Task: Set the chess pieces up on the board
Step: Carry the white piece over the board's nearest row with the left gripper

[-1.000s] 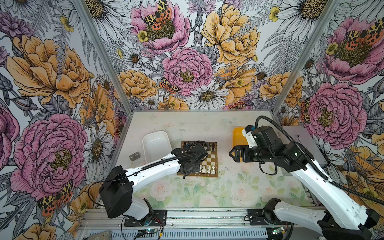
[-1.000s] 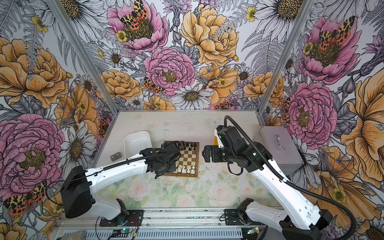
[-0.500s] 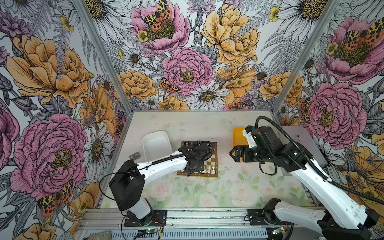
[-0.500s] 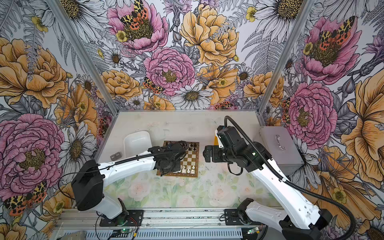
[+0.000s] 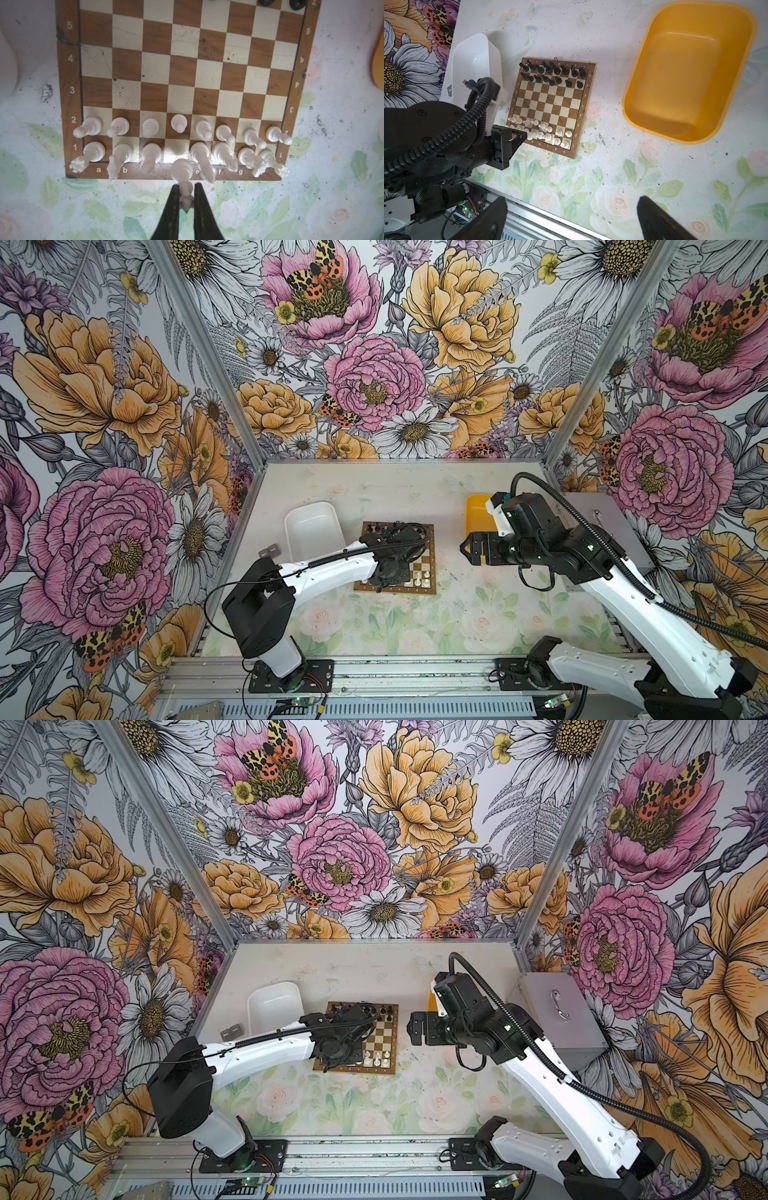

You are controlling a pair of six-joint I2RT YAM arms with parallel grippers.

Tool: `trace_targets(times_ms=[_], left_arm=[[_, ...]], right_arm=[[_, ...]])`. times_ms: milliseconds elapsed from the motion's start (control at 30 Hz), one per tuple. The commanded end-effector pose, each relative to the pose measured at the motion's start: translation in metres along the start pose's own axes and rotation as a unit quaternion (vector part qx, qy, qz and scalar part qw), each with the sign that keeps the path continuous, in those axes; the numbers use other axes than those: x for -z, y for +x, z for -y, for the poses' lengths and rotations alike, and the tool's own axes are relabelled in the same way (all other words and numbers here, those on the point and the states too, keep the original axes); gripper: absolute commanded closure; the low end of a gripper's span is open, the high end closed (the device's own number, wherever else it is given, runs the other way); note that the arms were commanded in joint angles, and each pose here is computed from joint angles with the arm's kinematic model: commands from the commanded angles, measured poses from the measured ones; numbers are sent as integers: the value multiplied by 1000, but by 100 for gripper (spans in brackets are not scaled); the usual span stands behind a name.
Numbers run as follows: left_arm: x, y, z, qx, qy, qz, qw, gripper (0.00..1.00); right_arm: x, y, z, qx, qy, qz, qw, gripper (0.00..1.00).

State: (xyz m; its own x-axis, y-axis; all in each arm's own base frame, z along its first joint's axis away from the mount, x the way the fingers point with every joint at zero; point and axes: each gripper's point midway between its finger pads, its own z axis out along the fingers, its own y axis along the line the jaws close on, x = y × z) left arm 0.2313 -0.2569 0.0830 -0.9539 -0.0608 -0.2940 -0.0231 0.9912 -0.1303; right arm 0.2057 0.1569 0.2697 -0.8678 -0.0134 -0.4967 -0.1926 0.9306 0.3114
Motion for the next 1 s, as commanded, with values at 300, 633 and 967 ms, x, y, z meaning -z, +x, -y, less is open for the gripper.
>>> trace_targets(times_ms=[300, 633, 967], left_arm=[[-16, 5, -1, -11, -7, -6, 1000, 89], [-19, 3, -12, -7, -13, -5, 1000, 89], [-21, -2, -14, -6, -14, -3, 1000, 89]], right_arm=[[9, -2, 7, 3, 16, 7, 1000, 0], [9, -5, 7, 4, 17, 5, 1000, 0], [9, -5, 7, 0, 17, 6, 1000, 0]])
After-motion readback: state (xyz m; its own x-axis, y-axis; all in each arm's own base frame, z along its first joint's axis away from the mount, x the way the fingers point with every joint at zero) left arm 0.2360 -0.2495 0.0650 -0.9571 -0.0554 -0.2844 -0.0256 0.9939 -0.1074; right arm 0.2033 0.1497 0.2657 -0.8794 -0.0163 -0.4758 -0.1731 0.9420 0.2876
